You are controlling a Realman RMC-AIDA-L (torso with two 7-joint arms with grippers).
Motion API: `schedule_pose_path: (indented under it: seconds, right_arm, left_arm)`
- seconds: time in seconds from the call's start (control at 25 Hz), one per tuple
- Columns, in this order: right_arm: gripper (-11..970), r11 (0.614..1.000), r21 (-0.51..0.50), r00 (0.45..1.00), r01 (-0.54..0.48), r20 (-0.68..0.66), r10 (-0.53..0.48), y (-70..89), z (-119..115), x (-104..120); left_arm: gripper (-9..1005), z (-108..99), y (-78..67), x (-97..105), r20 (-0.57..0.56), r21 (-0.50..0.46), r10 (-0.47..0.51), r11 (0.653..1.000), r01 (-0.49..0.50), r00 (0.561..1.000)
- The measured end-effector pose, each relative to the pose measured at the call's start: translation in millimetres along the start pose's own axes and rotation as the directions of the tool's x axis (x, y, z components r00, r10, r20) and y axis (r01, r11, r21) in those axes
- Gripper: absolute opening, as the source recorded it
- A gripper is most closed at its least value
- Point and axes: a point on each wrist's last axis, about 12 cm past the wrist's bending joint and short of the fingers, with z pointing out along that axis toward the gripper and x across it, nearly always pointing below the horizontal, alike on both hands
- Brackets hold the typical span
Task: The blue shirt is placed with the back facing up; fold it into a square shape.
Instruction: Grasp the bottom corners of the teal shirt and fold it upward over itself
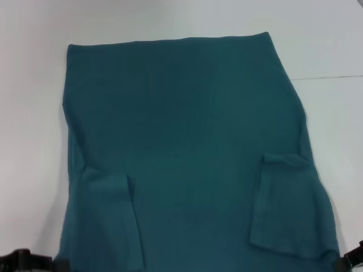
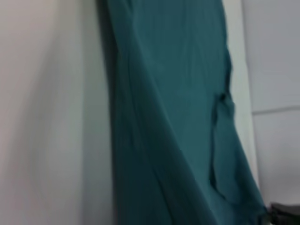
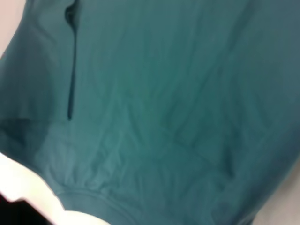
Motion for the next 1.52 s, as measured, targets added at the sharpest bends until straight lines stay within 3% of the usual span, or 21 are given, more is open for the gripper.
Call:
schedule_pose_path:
  seconds: [0.28, 0.48, 0.76, 1.04, 1.24, 1.36, 1.52]
  right_arm:
    - [41, 0.999, -0.047, 1.0, 0.018, -0.014, -0.019, 5.7, 8, 3]
    - [41, 0.995, -0.077, 0.995, 0.07, 0.076, -0.064, 8.6, -5, -7]
    - [42, 0.99, -0.077, 0.944, 0.114, 0.318, -0.084, 11.3, -50, -39]
    - [42, 0.999, -0.036, 0.779, 0.039, 0.628, -0.008, 2.3, -77, -78]
    - [42, 0.999, 0.048, 0.727, -0.011, 0.686, -0.025, -2.3, -56, -109]
    - [42, 0.991, 0.126, 0.738, -0.036, 0.673, -0.059, -4.9, -30, -123]
    - [42, 0.971, 0.234, 0.762, -0.04, 0.636, -0.122, -1.2, 0, -137]
  left_arm:
    - [3, 1, -3.5, 5, -0.034, 0.034, 0.023, 0.999, -0.022, 0.999]
    - [3, -1, -9.2, -5, 0.001, 0.058, 0.038, 0.998, -0.038, 0.999]
    - [3, 1, -28.2, -50, 0.107, 0.102, 0.007, 0.995, -0.018, 0.994]
    - [2, 26, -49.6, -117, 0.24, 0.002, 0.028, 1.0, -0.029, 0.97]
    - [2, 48, -65.9, -153, 0.312, -0.132, 0.1, 0.989, -0.061, 0.945]
    - [2, 67, -66.4, -162, 0.326, -0.232, 0.143, 0.97, -0.068, 0.935]
    - [2, 79, -64.8, -163, 0.325, -0.29, 0.178, 0.954, -0.082, 0.929]
